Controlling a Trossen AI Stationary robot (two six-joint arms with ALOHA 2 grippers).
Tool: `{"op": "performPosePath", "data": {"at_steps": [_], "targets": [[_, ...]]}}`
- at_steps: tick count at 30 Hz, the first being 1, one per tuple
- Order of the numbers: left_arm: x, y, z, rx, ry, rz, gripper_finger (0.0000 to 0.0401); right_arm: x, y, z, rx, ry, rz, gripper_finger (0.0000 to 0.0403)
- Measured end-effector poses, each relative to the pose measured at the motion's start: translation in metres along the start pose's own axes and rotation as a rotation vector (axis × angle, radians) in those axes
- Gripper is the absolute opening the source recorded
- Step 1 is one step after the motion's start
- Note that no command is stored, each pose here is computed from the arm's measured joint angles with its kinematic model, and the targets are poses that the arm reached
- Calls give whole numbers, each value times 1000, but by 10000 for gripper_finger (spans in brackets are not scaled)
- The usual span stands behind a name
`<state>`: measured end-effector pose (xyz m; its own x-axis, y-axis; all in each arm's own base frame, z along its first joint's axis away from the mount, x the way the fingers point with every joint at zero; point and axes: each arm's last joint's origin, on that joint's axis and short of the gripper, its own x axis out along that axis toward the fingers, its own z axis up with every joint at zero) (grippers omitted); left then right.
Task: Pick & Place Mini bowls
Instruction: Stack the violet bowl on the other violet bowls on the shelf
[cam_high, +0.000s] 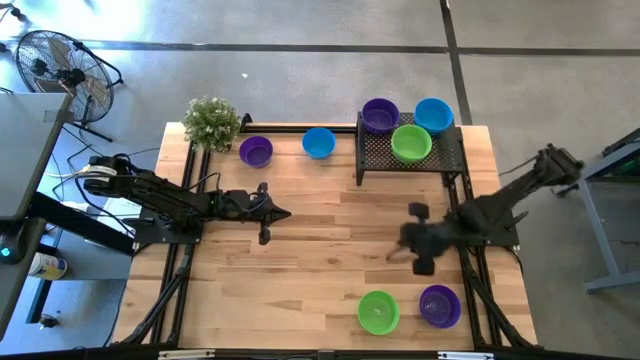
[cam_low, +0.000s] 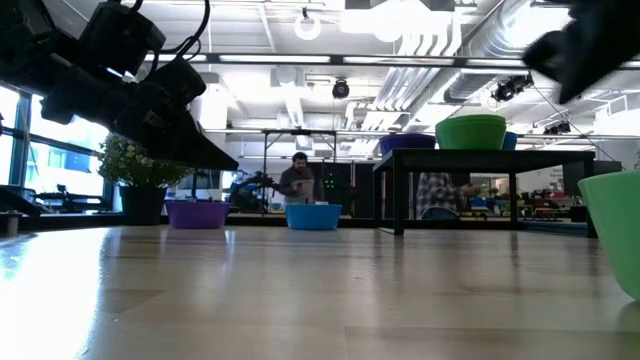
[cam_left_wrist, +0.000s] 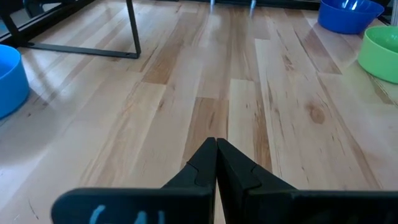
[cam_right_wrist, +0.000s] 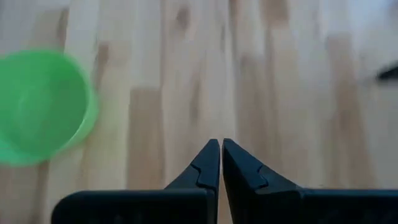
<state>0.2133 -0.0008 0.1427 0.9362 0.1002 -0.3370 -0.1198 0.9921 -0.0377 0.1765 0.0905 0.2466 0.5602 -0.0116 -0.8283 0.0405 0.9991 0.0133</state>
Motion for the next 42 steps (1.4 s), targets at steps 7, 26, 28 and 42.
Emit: {"op": "performPosePath", "data": {"at_steps": [7, 26, 28, 42], "targets": [[0, 0, 0, 0, 2, 0, 1, -5, 38, -38, 93, 146, -21, 14], [0, 0, -3, 3, 29, 2, 1, 8, 87, -69, 208, 359, 106, 177], [0, 0, -3, 2, 29, 2, 1, 13, 91, -70, 188, 365, 106, 170], [0, 0, -3, -1, 29, 2, 1, 53, 93, -69, 115, 508, 66, 98]]}}
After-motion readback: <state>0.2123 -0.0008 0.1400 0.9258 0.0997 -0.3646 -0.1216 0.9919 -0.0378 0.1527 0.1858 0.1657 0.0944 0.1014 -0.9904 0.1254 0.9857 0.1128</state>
